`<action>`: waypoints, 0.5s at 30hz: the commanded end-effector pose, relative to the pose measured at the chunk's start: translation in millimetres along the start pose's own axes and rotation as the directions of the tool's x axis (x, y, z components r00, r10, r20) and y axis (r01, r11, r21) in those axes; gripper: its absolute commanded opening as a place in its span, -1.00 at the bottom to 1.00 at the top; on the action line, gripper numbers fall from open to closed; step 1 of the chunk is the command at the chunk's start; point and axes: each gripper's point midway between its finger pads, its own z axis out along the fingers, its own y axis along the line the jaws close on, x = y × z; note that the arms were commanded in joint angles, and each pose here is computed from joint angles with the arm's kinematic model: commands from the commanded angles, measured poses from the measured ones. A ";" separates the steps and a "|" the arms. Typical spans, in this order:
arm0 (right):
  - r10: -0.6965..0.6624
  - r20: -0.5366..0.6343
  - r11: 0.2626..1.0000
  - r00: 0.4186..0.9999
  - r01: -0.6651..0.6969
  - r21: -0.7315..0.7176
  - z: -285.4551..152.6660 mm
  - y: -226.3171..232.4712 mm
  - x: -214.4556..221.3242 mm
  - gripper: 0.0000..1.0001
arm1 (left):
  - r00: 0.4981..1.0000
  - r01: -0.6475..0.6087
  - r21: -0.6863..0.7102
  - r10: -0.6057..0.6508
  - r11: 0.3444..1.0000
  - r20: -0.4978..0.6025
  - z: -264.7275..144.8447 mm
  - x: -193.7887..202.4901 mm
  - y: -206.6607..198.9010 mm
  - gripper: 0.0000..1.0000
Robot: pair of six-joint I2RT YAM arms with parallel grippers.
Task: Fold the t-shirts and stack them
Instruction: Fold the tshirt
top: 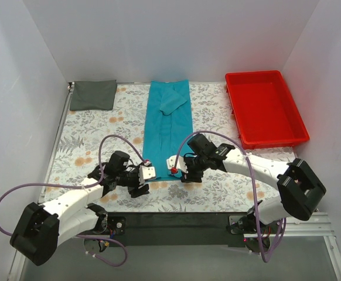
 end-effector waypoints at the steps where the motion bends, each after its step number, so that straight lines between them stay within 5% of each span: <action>1: -0.059 0.030 0.997 0.998 0.057 0.061 11.4 -10.5 -1.3 0.21 | 0.987 -0.147 -0.082 0.151 0.986 0.046 4.3 -11.3 20.4 0.14; 15: -0.031 -0.092 0.997 0.995 0.037 0.066 43.4 1.0 53.0 0.09 | 0.978 -0.207 -0.073 0.207 0.976 -0.008 21.1 6.6 31.0 -0.01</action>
